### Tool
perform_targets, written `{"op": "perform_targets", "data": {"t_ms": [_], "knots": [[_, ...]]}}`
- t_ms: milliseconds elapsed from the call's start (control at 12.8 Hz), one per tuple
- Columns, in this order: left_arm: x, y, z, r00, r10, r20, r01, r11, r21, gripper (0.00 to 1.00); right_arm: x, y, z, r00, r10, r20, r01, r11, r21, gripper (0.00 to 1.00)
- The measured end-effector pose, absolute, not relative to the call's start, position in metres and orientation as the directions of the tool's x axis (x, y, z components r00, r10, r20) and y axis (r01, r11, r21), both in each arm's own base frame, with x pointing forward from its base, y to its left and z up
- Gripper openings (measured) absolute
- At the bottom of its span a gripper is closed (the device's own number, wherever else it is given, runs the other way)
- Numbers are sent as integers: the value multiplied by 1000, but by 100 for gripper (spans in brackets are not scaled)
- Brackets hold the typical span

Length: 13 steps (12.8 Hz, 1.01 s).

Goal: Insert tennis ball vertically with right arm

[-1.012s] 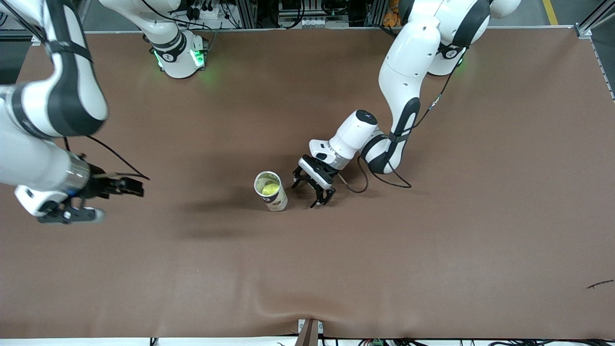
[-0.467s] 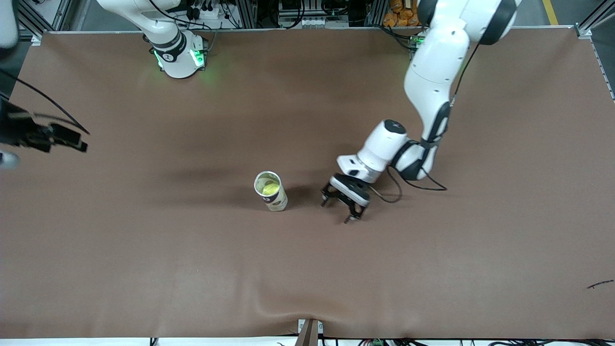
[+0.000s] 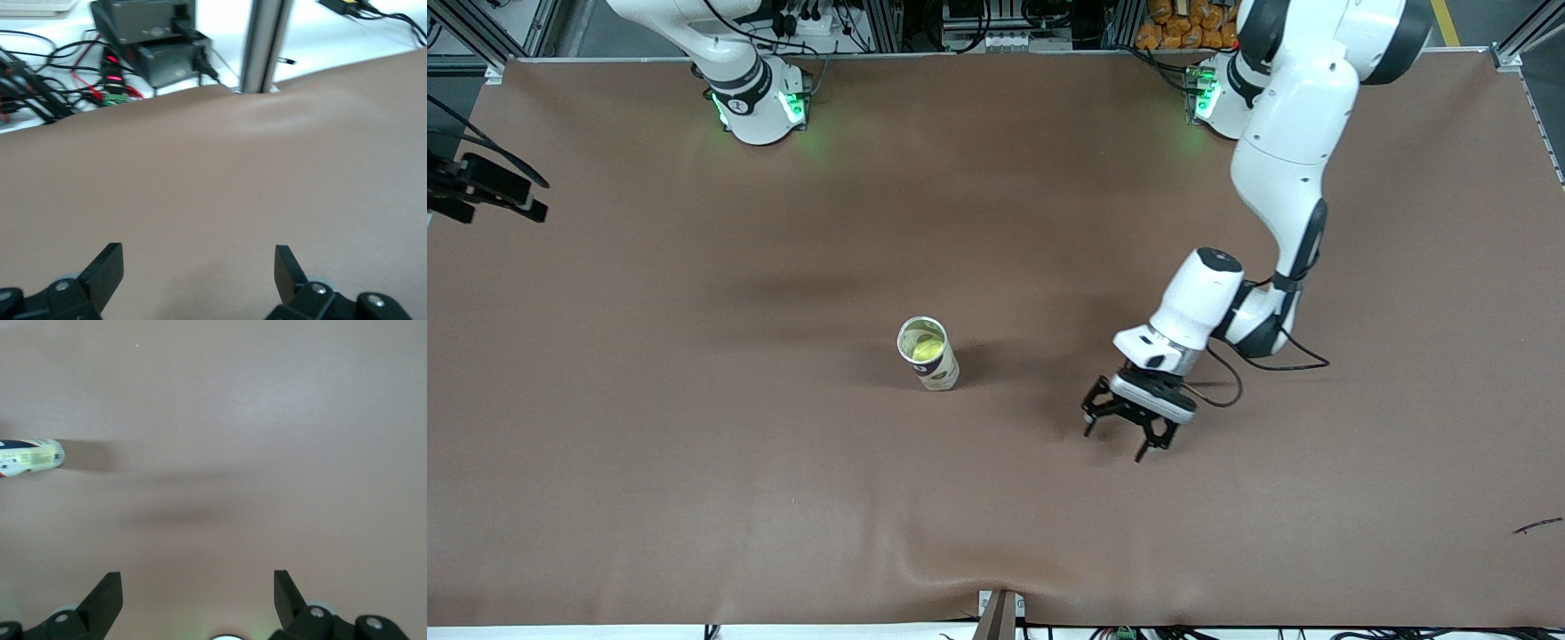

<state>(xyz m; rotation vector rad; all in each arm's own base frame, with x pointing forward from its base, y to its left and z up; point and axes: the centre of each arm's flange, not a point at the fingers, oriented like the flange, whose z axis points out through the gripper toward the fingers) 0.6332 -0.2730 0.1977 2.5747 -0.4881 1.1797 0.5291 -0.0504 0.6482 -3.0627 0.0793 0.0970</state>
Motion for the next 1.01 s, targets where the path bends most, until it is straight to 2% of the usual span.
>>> {"op": "perform_targets", "data": {"t_ms": [312,545,1012], "knots": [[669,-232,228,656,-91,749,-295,-945,143,100,532,-44,644,997,-35,-74,-37,-999,-24,100],[688,-208,273,720,-74,690,-215,-969,121,100,535,-38,646,998,-23,-63,-25,-999,-22,100],[683,-173,374,879,-41,476,-84,-994,70,100,530,-39,649,995,-29,-94,-31,-999,-23,100]]}}
